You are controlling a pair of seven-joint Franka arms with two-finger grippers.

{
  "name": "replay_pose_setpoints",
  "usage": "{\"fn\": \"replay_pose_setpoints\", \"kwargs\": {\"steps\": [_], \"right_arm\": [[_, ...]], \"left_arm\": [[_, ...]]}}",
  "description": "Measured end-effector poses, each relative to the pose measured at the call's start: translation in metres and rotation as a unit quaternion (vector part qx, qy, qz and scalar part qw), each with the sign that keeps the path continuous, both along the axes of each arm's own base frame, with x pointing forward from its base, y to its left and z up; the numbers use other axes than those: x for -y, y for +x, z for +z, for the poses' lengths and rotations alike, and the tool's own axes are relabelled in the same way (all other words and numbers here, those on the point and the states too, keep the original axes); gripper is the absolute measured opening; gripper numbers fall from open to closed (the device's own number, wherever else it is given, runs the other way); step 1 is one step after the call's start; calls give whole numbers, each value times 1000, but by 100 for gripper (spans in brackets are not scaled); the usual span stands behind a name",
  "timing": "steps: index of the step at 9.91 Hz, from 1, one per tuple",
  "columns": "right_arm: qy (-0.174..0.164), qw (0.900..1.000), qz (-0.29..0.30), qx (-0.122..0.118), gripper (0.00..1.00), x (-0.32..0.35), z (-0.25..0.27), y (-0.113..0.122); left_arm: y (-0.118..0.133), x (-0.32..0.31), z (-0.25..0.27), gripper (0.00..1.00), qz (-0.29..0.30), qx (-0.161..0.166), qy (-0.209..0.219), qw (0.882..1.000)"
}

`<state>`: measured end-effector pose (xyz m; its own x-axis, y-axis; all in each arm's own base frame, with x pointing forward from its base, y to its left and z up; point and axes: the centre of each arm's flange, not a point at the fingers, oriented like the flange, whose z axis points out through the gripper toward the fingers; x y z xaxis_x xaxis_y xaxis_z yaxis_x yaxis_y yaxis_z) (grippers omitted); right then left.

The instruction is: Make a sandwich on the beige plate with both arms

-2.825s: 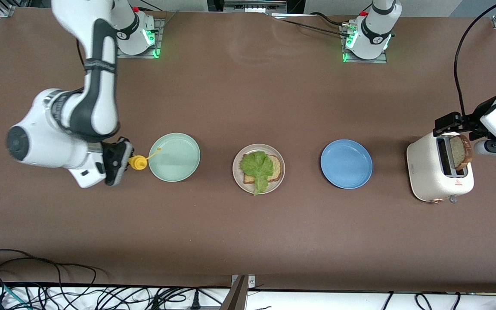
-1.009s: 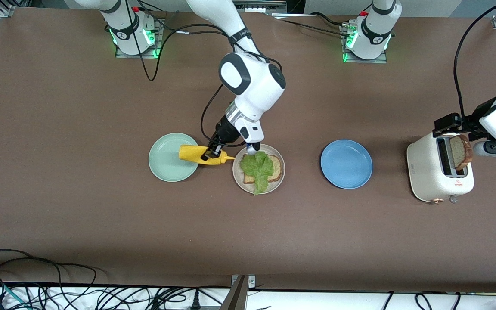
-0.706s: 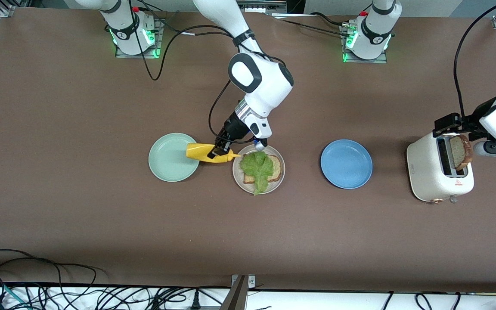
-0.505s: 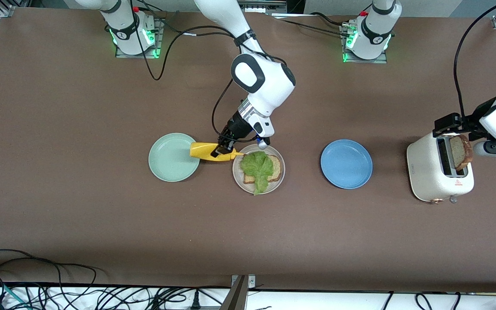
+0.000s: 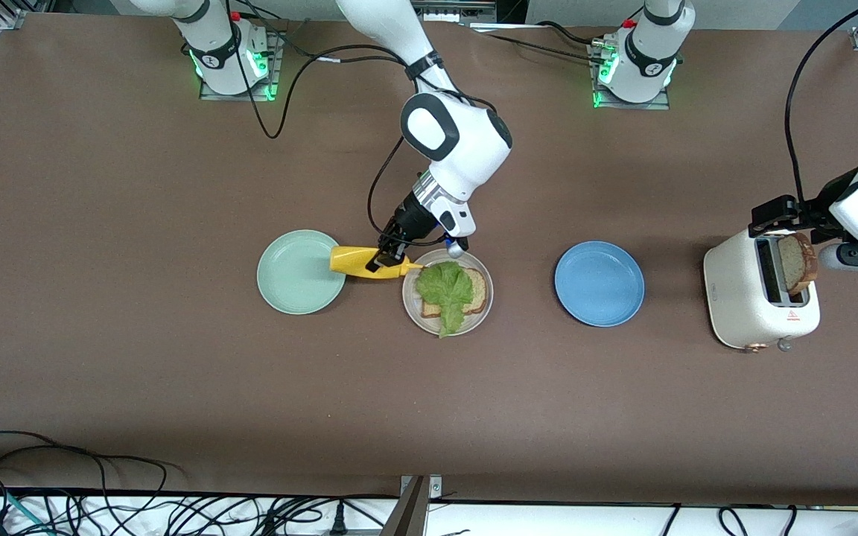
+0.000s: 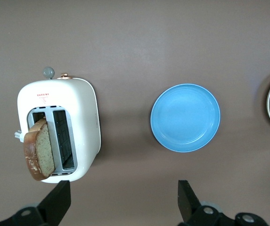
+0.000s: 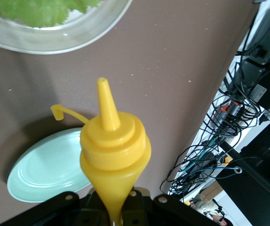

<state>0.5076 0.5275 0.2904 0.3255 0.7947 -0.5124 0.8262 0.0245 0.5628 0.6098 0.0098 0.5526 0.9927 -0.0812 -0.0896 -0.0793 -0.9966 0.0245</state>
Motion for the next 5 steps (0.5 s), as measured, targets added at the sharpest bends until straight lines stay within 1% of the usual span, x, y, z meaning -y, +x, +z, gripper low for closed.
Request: {"fn": "replay_pose_setpoints", "kwargs": {"steps": [1, 2, 3, 5], "right_arm": [[24, 1000, -10, -9, 6, 8, 16, 10], [54, 998, -16, -27, 6, 20, 36, 22], [90, 995, -23, -42, 6, 34, 60, 36], [157, 985, -45, -57, 6, 64, 102, 57]], "left_arm": [[0, 0, 0, 100, 0, 0, 0, 1000], [0, 0, 0, 100, 0, 0, 0, 1000], [0, 0, 0, 100, 0, 0, 0, 1000], [0, 0, 0, 100, 0, 0, 0, 1000]]}}
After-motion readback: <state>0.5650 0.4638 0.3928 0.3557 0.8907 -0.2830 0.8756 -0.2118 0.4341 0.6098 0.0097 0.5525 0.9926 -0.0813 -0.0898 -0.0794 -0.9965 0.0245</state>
